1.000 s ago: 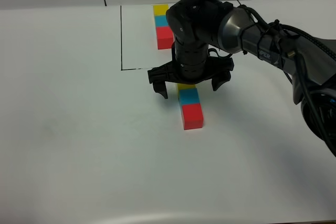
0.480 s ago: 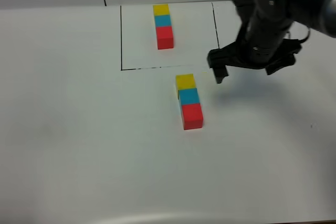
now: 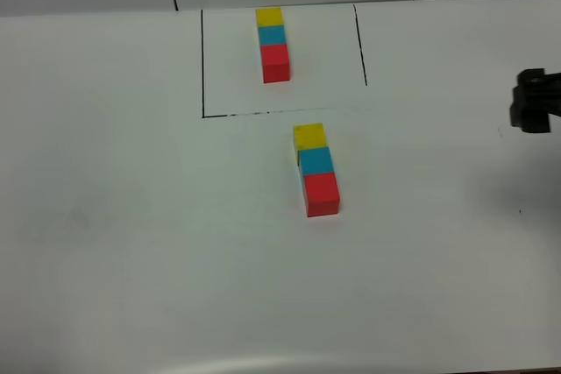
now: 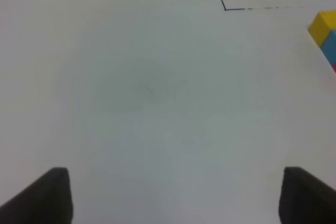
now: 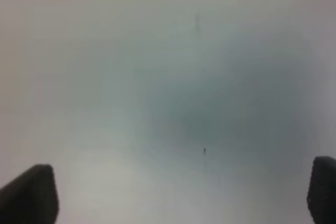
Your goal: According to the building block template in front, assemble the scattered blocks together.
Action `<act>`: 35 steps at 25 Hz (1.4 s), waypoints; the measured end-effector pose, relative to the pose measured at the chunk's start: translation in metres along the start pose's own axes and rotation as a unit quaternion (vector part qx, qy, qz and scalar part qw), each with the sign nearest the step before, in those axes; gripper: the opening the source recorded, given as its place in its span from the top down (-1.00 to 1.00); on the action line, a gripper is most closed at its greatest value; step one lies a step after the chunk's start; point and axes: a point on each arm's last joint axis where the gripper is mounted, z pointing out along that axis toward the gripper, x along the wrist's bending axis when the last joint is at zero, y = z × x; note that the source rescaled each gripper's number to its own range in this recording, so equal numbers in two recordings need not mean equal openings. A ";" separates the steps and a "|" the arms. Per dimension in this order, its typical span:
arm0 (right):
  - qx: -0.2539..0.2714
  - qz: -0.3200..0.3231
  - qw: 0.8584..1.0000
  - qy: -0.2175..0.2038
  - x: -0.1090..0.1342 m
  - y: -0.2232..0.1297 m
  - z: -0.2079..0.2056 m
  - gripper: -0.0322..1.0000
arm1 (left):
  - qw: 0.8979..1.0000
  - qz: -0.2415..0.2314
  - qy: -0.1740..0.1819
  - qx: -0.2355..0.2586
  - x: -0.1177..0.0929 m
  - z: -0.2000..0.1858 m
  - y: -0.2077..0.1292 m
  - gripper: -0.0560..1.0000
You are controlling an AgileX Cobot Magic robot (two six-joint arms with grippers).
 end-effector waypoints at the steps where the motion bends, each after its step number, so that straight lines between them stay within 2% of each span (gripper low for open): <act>1: -0.006 -0.002 1.000 -0.002 -0.003 -0.006 -0.006 -0.84 | 1.000 0.000 0.000 0.000 0.000 0.000 0.000 -0.67; 10: -0.091 -0.001 0.996 0.002 -0.017 -0.056 -0.063 -0.84 | 1.000 0.000 0.000 0.000 0.000 0.000 0.000 -0.67; 15: -0.121 0.003 0.993 0.003 -0.021 -0.086 -0.088 -0.84 | 1.000 0.000 0.000 0.000 0.000 0.000 0.000 -0.67; 25: -0.204 0.019 0.979 0.010 -0.031 -0.153 -0.133 -0.83 | 1.000 0.000 0.000 0.000 0.000 0.000 0.000 -0.67; 35: -0.225 0.041 0.973 0.015 -0.038 -0.210 -0.134 -0.83 | 1.000 0.000 0.000 0.000 0.000 0.000 0.000 -0.67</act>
